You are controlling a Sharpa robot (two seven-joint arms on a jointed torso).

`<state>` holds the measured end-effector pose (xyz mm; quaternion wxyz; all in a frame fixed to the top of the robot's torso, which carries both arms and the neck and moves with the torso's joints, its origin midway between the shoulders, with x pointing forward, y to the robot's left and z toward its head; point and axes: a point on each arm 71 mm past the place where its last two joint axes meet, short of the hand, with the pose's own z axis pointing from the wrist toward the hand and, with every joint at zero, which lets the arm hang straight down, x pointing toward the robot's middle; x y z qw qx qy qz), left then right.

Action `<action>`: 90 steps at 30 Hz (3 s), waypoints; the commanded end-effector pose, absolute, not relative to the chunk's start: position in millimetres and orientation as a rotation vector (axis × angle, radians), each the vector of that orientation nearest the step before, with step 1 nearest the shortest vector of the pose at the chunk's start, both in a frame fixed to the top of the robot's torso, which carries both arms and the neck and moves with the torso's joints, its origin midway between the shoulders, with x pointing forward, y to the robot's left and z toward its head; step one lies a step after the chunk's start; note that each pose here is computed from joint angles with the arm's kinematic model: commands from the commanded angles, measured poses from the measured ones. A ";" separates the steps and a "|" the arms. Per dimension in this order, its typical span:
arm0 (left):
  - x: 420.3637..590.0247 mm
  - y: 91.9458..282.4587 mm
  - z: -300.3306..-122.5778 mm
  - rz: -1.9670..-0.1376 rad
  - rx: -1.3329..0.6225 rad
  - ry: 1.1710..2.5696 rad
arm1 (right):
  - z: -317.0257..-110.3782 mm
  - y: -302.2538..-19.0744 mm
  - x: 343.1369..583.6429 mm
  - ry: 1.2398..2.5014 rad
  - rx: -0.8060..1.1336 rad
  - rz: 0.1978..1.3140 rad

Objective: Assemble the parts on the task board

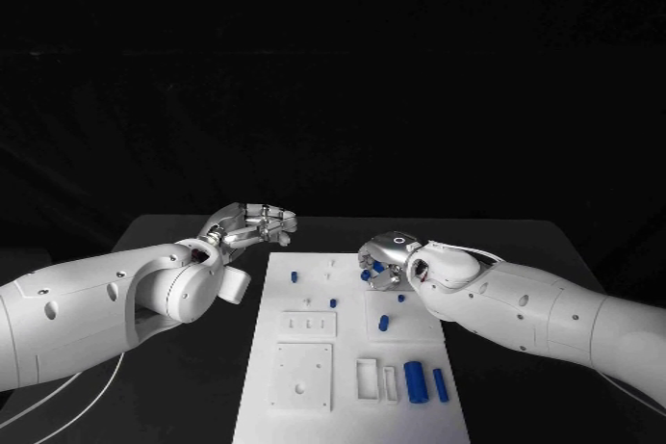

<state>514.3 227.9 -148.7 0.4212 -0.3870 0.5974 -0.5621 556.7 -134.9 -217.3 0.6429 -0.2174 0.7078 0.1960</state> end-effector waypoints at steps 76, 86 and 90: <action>519.3 225.7 -145.8 -1.409 -0.967 1.509 | -212.0 -123.5 553.7 1.502 -0.480 0.406; 520.0 227.5 -145.8 -1.402 -0.970 1.505 | -199.5 -115.0 553.5 1.422 -0.456 0.413; 519.5 227.0 -145.7 -1.406 -0.971 1.505 | -197.6 -107.4 553.7 1.404 -0.455 0.413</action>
